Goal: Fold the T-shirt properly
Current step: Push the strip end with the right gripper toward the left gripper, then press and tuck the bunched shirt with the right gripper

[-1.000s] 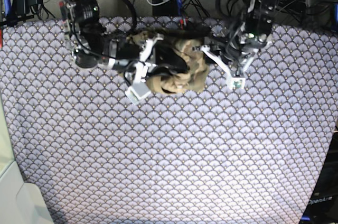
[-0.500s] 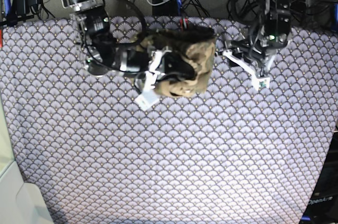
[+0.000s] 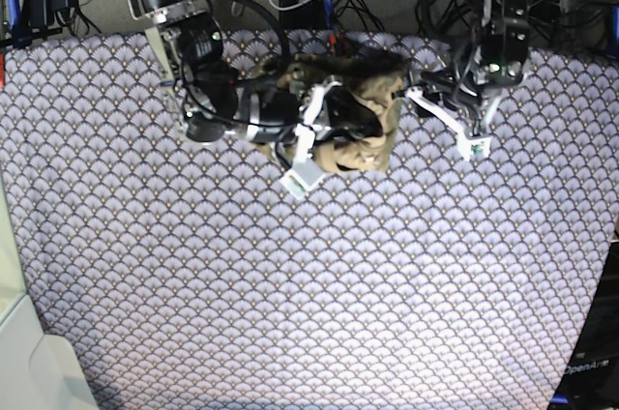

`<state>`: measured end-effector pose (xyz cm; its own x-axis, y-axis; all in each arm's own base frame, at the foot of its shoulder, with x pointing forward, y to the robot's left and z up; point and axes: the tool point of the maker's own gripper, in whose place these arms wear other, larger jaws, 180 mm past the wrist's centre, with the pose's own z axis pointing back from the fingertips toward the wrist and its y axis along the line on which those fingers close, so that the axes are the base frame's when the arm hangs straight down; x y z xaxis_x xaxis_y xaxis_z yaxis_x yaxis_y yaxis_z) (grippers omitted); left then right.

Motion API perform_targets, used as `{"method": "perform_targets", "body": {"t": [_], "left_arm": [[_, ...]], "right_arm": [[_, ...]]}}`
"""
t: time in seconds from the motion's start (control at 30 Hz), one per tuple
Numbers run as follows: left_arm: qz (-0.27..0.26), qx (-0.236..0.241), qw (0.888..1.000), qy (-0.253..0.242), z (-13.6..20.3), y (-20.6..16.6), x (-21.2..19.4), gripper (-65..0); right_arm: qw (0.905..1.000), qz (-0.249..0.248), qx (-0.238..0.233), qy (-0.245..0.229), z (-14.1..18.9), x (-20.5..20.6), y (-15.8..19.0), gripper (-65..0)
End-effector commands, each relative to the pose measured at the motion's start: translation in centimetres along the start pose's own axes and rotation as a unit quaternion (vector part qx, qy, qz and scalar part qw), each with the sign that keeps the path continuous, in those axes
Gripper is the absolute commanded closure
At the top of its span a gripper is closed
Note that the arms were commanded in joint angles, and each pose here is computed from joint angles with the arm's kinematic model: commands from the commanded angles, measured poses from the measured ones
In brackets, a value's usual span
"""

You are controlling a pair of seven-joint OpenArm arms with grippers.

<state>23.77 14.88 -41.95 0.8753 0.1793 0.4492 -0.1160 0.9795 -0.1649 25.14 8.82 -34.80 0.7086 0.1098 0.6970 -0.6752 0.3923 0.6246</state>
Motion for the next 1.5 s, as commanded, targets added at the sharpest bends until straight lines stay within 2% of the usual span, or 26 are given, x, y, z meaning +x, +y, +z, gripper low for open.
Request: {"method": "perform_targets", "body": {"t": [0.0,0.07,0.13,0.27,0.37,0.53,0.63,0.73,0.87,1.03,1.2,1.37,1.47], "left_arm": [[-0.003,-0.004,1.000,-0.016,0.4,-0.2,0.9,-28.7],[-0.004,-0.004,1.000,-0.016,0.4,-0.2,0.9,-28.7],[-0.006,-0.002,1.000,-0.014,0.5,0.0,0.6,-28.7],[-0.008,0.000,1.000,-0.020,1.1,0.2,0.8,-28.7],[-0.020,0.009,1.000,-0.023,1.8,1.0,0.8,-28.7],[-0.035,0.025,0.999,-0.014,2.4,2.4,-0.1,-28.8],[-0.040,0.041,0.998,-0.014,3.1,3.9,-0.6,-28.8],[-0.024,0.063,0.997,-0.023,3.9,6.0,-0.2,-28.8],[-0.008,0.080,0.996,-0.025,4.4,7.6,-0.3,-28.8],[-0.007,0.081,0.996,-0.024,4.4,7.7,-0.5,-28.8],[-0.006,0.077,0.997,-0.028,4.3,7.4,-0.1,-28.8],[-0.008,0.075,0.996,-0.039,4.3,7.2,0.9,-28.8],[-0.008,0.073,0.997,-0.039,4.3,7.0,1.0,-28.8]], "right_arm": [[0.9994,0.012,0.015,-0.028,0.1,1.9,0.8,-16.3],[0.9989,0.023,0.029,-0.028,0.0,1.8,1.4,-24.4],[0.9981,0.020,0.044,-0.038,0.0,2.1,2.0,-29.8],[0.9950,0.009,0.073,-0.069,0.3,3.9,2.9,-30.0],[0.9942,0.021,0.085,-0.063,0.0,4.4,3.5,-30.1],[0.9923,0.052,0.105,-0.041,-0.8,5.0,4.9,-30.1],[0.9897,0.075,0.110,-0.052,-0.4,5.8,6.0,-30.0],[0.9873,0.095,0.109,-0.065,0.2,6.9,6.6,-28.1],[0.9861,0.129,0.089,-0.057,1.6,7.8,5.5,-18.4],[0.9887,0.143,0.041,-0.018,4.2,6.6,1.9,-6.5],[0.9891,0.146,-0.012,0.010,7.6,5.5,-1.6,-4.7],[0.9913,0.115,-0.064,-0.008,10.8,5.0,-4.3,-4.7],[0.9920,0.104,-0.071,-0.008,11.3,4.3,-4.7,-4.7]]}}
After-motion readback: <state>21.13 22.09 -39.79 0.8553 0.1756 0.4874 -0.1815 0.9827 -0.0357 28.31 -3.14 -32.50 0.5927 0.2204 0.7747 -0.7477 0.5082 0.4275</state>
